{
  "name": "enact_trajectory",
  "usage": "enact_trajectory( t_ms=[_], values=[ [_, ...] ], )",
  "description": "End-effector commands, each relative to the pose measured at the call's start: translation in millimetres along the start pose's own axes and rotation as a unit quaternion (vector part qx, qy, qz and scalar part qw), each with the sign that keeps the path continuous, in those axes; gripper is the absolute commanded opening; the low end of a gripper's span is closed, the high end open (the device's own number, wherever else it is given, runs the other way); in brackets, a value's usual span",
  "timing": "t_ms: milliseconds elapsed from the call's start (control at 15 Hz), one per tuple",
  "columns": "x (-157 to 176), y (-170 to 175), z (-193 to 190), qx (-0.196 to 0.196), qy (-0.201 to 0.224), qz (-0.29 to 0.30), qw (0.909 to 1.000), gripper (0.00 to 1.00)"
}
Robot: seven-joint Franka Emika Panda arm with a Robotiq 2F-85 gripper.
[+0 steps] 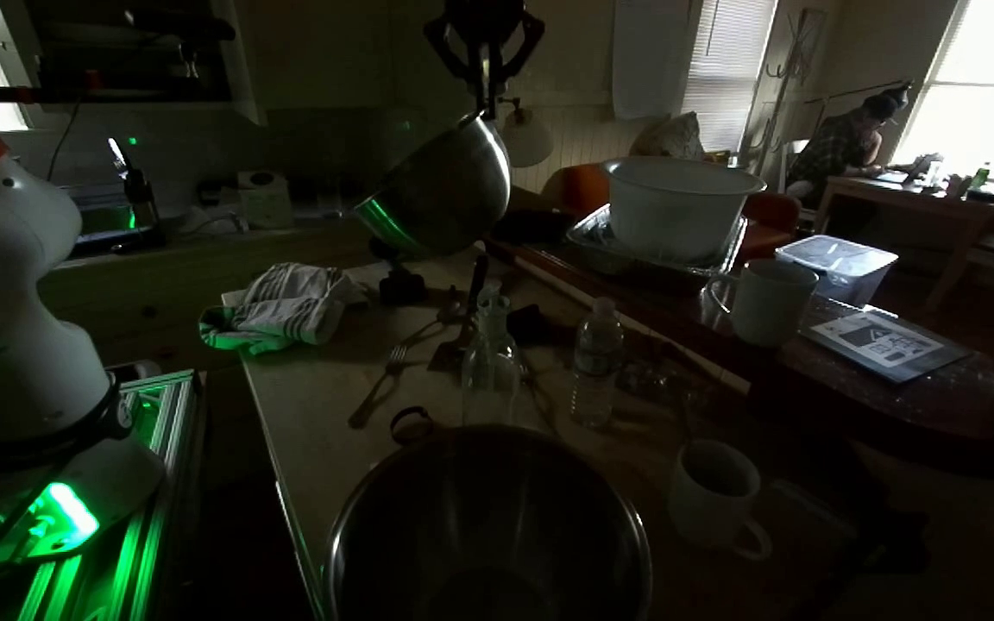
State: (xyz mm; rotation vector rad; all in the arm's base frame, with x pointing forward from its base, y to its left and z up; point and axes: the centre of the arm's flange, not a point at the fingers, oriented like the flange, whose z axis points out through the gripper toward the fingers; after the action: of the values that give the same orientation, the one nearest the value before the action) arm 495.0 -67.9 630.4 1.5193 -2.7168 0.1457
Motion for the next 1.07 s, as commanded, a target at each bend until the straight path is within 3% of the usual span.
enact_trajectory(
  t_ms=[0,267,333,400,667,1000],
  values=[
    [0.7,-0.5,4.9,-0.004,0.004,-0.002,1.0000,0.09],
    [3.5,-0.3,3.7,-0.003,0.004,-0.003,1.0000,0.09],
    [3.7,1.1,5.4,0.001,0.001,-0.003,1.0000,0.02],
    [-3.3,0.8,9.3,0.001,0.004,-0.008,1.0000,0.02],
    [-51.1,8.2,29.5,-0.013,0.009,-0.067,0.9976,0.02],
    [-106.8,39.4,60.1,-0.042,0.027,-0.165,0.9851,0.02]
  ],
)
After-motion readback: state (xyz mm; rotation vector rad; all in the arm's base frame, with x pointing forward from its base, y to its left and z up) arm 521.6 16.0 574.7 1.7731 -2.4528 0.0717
